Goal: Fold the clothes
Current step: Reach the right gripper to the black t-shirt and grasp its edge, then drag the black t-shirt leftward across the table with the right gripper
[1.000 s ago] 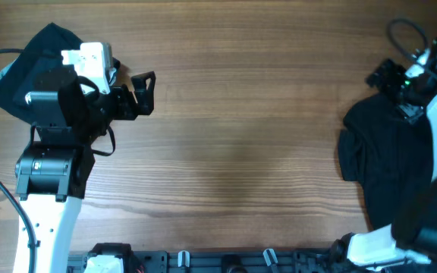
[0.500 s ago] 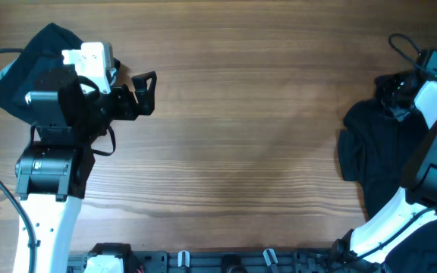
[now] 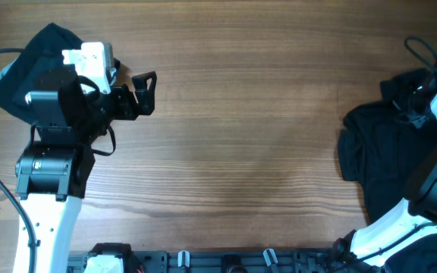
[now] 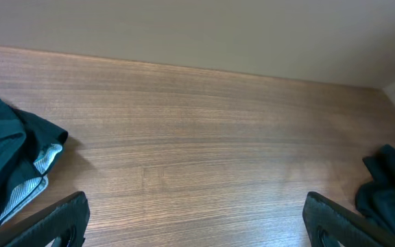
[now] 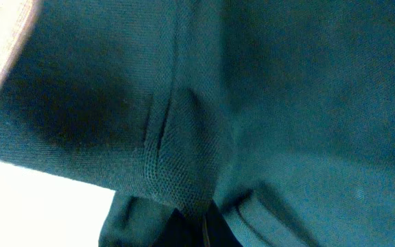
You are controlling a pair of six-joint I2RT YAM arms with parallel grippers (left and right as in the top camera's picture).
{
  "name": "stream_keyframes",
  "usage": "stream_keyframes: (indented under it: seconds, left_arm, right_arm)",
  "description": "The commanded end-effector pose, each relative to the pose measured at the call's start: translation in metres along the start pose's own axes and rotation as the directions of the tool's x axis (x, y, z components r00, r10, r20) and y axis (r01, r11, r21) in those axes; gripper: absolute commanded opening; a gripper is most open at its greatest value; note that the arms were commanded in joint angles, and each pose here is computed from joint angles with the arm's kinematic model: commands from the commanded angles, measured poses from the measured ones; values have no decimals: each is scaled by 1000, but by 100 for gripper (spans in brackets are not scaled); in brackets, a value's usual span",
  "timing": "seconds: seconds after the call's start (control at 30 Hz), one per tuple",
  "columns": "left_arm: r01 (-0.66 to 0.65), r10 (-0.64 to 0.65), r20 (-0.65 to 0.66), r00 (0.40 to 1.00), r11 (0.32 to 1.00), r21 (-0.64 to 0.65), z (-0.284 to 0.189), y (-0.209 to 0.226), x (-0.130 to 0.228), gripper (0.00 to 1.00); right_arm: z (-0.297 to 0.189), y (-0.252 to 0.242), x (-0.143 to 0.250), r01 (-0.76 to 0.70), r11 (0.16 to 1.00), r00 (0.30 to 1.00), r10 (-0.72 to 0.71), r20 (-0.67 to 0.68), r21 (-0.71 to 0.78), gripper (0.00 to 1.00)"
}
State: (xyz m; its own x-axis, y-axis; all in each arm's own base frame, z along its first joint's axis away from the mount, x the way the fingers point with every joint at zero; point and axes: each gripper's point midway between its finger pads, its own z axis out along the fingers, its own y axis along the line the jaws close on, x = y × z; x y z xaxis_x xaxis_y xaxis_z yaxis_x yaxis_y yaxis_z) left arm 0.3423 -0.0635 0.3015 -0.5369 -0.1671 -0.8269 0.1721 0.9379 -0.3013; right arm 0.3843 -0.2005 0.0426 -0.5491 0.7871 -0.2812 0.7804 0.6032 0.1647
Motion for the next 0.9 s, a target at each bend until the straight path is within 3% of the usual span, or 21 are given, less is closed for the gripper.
stream_keyframes:
  seconds: [0.0, 0.13, 0.27, 0.33, 0.4, 0.53, 0.6, 0.63, 0.67, 0.7, 0.8, 0.87]
  left_arm:
    - [-6, 6, 17, 1000, 1000, 14, -2, -4, -9, 100]
    - [-10, 10, 32, 999, 1000, 17, -3, -5, -12, 100]
    - [-21, 29, 125, 992, 997, -68, -19, 4, -33, 100]
    - [-38, 50, 213, 976, 997, -61, -39, -3, -51, 100]
    - [-48, 75, 341, 937, 995, -86, -71, -8, -74, 100]
    - [-10, 80, 399, 913, 985, -175, -105, 6, -77, 100]
    - [5, 69, 366, 928, 980, -197, -108, 13, -66, 100]
    - [11, 62, 344, 937, 978, -207, -107, 16, -60, 100]
    - [16, 57, 326, 944, 976, -216, -106, 19, -55, 100]
    - [17, 53, 311, 949, 976, -217, -104, 20, -52, 100]
    - [18, 40, 262, 964, 977, -213, -91, 23, -44, 100]
    - [6, 14, 151, 988, 991, -133, -62, 14, -27, 100]
  right_arm:
    - [-18, 48, -12, 201, 945, 980, -192, 61, -259, 4]
    - [-71, 83, -29, 252, 876, 964, -191, 185, -411, 4]
    - [-216, 133, -35, 403, 732, 890, -172, 423, -549, 4]
    - [-286, 165, -11, 517, 636, 825, -193, 531, -573, 4]
    - [-339, 219, 54, 614, 471, 781, -246, 574, -633, 5]
    - [-340, 300, 203, 677, 237, 706, -477, 524, -697, 11]
    - [-329, 324, 297, 682, 107, 614, -621, 487, -723, 44]
    - [-324, 327, 326, 688, 77, 578, -660, 480, -722, 58]
    - [-319, 329, 342, 724, 74, 543, -674, 500, -686, 73]
    - [-318, 329, 331, 764, 129, 547, -650, 528, -633, 79]
    - [-335, 317, 270, 770, 231, 608, -549, 574, -595, 85]
    - [-343, 297, 225, 752, 311, 651, -489, 581, -581, 85]
